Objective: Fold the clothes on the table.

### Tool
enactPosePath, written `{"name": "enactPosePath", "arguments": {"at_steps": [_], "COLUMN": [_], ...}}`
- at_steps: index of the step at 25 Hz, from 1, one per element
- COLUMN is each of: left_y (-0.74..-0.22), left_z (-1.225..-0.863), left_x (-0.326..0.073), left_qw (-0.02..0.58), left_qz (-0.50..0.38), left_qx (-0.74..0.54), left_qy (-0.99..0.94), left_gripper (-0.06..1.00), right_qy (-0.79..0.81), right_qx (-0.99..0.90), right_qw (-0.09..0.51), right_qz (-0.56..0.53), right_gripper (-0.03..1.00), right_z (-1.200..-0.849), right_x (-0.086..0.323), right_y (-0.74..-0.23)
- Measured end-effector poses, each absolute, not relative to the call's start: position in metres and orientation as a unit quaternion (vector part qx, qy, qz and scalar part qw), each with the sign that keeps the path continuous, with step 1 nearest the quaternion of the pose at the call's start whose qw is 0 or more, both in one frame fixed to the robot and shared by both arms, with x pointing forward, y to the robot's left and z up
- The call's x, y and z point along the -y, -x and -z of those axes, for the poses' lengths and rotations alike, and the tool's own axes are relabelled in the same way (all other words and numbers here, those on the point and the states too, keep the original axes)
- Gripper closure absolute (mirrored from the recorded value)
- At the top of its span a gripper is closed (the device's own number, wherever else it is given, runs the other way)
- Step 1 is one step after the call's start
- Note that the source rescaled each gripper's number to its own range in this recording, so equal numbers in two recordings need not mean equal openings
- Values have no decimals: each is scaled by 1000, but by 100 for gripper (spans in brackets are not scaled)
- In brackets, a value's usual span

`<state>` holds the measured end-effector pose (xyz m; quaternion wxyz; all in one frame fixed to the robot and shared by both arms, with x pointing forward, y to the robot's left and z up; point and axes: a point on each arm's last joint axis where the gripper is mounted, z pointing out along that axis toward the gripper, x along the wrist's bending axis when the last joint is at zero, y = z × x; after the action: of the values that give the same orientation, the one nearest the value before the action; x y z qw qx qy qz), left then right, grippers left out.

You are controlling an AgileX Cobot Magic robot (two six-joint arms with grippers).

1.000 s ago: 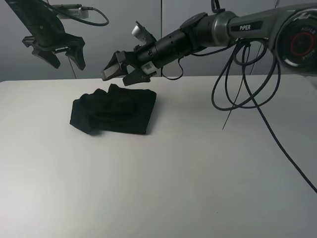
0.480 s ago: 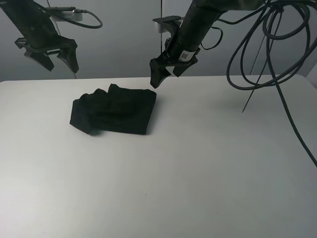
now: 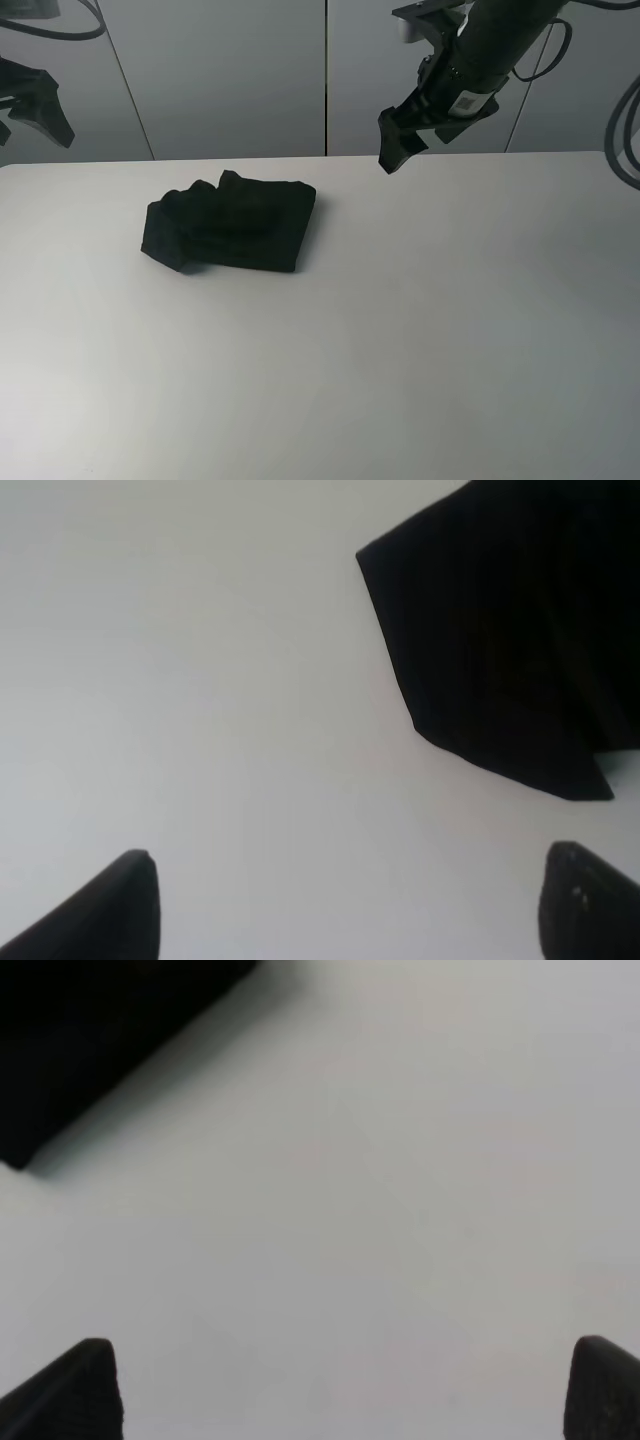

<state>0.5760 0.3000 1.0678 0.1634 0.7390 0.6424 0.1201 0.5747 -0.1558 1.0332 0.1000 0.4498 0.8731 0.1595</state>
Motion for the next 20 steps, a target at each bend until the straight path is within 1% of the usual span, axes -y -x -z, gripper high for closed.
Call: {"name": "enactPosePath", "arguments": {"at_steps": [3, 7, 12, 16, 20], "left_y": [-548, -512, -461, -415, -371], "left_z": [-1082, -1101, -1114, -1117, -1119], "left_x": [-301, -300, -299, -297, -296], "left_qw": [172, 192, 213, 231, 260], "left_qz": [-132, -156, -181, -199, -231], "left_qx": [-641, -635, -628, -626, -616], "left_qy": [-736, -732, -727, -718, -707], "left_gripper": [-4, -4, -4, -4, -4], "right_qy": [-460, -463, -465, -471, -472], "right_qx": [-867, -859, -839, -822, -811], "right_qw": [108, 127, 164, 184, 202], "right_qz": [-158, -178, -230, -262, -280], "right_gripper": [-3, -3, -3, -3, -3], "right_z": [-1050, -1077, -1110, -1121, -1123], "right_x": [170, 188, 211, 230, 247], "right_y": [-544, -502, -445, -400, -360]}}
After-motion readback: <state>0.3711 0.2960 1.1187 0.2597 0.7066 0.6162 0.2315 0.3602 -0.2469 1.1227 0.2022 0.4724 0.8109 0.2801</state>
